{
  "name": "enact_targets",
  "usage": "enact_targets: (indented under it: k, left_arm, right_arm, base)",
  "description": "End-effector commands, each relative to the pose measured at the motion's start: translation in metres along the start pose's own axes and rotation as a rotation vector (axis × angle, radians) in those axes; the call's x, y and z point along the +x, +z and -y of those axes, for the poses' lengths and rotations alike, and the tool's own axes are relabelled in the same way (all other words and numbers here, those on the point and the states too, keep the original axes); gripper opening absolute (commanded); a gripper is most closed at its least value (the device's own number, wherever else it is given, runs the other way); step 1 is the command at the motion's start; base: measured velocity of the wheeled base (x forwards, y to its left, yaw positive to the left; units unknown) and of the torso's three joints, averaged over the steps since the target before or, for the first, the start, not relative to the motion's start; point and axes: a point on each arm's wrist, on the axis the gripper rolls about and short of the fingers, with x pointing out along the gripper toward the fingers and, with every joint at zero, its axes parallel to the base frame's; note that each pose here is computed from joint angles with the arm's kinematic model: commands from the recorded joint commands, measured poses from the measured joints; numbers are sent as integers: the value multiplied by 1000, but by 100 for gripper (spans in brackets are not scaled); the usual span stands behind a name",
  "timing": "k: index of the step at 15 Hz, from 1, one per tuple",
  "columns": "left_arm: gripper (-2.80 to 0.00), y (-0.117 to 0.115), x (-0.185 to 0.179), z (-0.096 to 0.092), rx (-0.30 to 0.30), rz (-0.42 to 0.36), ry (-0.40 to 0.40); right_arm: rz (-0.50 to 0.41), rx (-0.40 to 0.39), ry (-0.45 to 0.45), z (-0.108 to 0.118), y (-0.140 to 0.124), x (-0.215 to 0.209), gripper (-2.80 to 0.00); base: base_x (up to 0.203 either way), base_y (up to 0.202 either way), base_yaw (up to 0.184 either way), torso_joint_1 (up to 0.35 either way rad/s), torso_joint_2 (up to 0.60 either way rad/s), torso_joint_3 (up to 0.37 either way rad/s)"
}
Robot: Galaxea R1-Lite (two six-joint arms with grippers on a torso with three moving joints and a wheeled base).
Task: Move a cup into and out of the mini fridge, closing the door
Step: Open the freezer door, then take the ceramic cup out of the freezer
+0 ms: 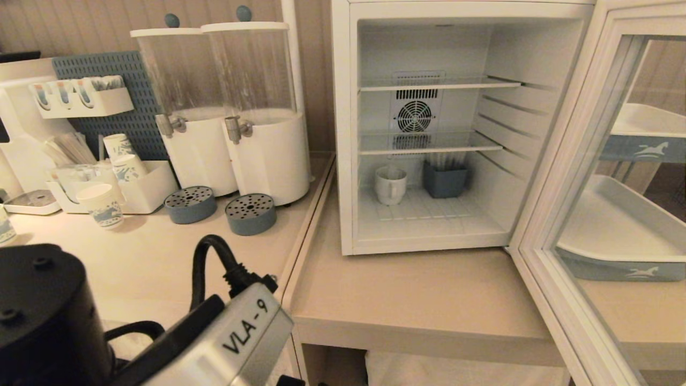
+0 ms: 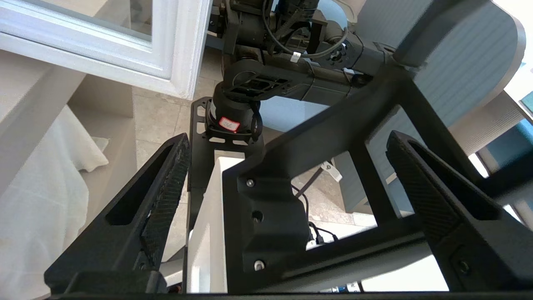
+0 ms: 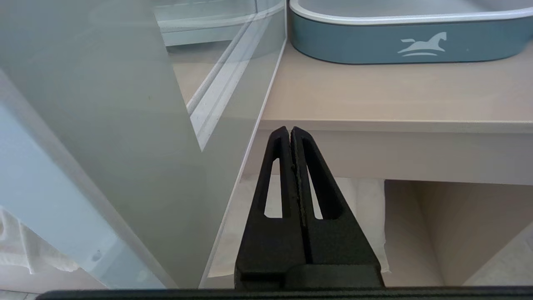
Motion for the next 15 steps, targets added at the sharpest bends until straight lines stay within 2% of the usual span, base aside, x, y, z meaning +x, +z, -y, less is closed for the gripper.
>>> enact_targets:
  k: [1,6,10,12,14,15]
  left_arm:
    - [0,0,-6,2,7,12,4]
    - [0,-6,-40,4,16,74,115]
    - [0,-4,-78,18,61,218,381]
    - [0,-6,-97,28,57,263,524]
    - [0,-11,-119,44,-1,267,673]
    - [-280,-13,-129,56,-51,293,726]
  right_arm:
    - [-1,0,0,0,0,0,-280]
    - [0,0,0,0,0,0,-280]
    - [0,0,0,0,0,0,-280]
    - [-1,0,0,0,0,0,-280]
    - [-1,0,0,0,0,0,-280]
    - [0,0,0,0,0,0,-280]
  base:
    - [0,0,0,0,0,0]
    - [0,0,0,0,0,0]
    - [0,0,0,0,0,0]
    - [0,0,0,0,0,0]
    - [0,0,0,0,0,0]
    - [0,0,0,0,0,0]
